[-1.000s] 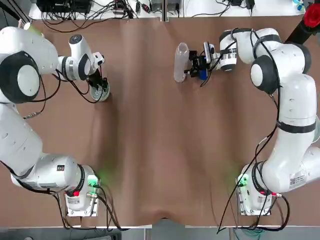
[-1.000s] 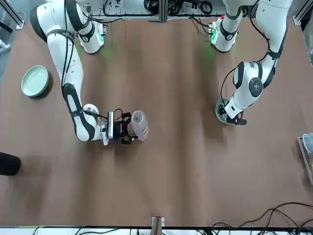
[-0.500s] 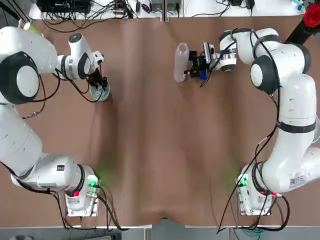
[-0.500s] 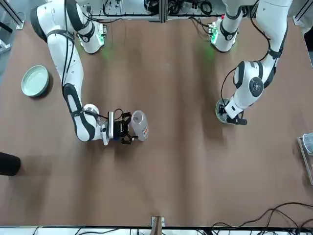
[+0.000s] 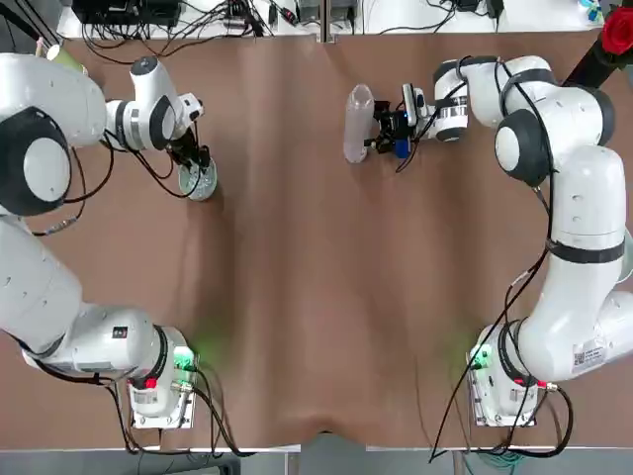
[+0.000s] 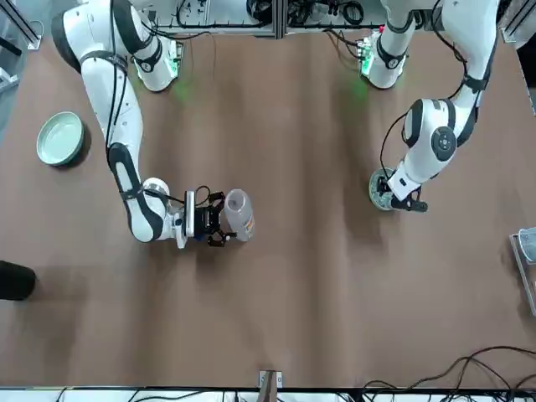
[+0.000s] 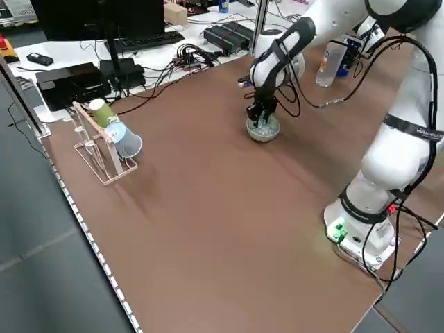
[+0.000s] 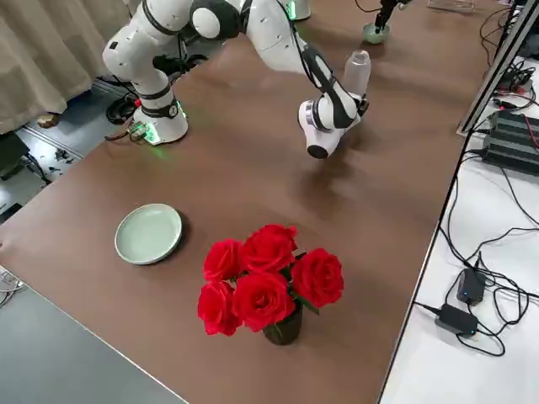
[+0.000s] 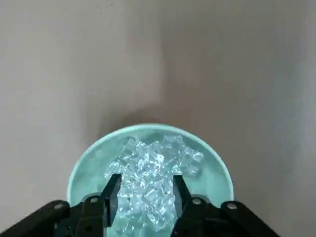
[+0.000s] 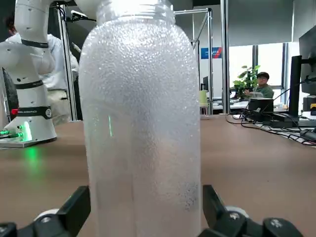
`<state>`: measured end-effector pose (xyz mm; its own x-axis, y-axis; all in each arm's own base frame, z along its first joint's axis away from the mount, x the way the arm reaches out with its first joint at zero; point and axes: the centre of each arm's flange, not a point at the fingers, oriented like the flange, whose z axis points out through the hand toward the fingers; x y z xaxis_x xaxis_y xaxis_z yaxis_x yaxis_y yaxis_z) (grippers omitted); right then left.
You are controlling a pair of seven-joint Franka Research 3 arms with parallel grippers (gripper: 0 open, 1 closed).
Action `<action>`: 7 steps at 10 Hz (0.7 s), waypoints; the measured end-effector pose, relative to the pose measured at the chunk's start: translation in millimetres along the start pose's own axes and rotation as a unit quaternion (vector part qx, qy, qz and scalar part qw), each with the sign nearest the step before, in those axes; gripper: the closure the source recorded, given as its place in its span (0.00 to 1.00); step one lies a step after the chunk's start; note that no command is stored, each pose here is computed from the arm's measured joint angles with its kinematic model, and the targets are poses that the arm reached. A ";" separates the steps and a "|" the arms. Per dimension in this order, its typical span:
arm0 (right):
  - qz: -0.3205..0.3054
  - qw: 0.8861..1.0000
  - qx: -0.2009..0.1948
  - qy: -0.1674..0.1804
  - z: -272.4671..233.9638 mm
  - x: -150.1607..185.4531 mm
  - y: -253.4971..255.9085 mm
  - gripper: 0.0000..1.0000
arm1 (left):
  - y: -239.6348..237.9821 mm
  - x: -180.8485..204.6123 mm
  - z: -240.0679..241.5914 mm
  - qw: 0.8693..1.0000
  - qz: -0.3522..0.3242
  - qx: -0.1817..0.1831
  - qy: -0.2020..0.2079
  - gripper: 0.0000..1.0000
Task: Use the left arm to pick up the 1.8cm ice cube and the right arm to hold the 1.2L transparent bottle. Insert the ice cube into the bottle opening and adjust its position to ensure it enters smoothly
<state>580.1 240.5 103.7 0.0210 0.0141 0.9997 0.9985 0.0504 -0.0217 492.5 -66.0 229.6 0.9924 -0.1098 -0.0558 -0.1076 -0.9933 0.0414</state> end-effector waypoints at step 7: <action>0.000 1.000 0.000 0.000 0.2 -0.5 -0.3 0.00 | 7.1 24.8 -74.0 1.000 -0.009 0.002 -0.009 0.52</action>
<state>579.8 240.6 103.2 0.0220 0.0133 0.9997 0.9984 0.0510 -0.0227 520.7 -73.3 302.4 0.9929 -0.0933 -0.0739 -0.0908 -0.9952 0.0355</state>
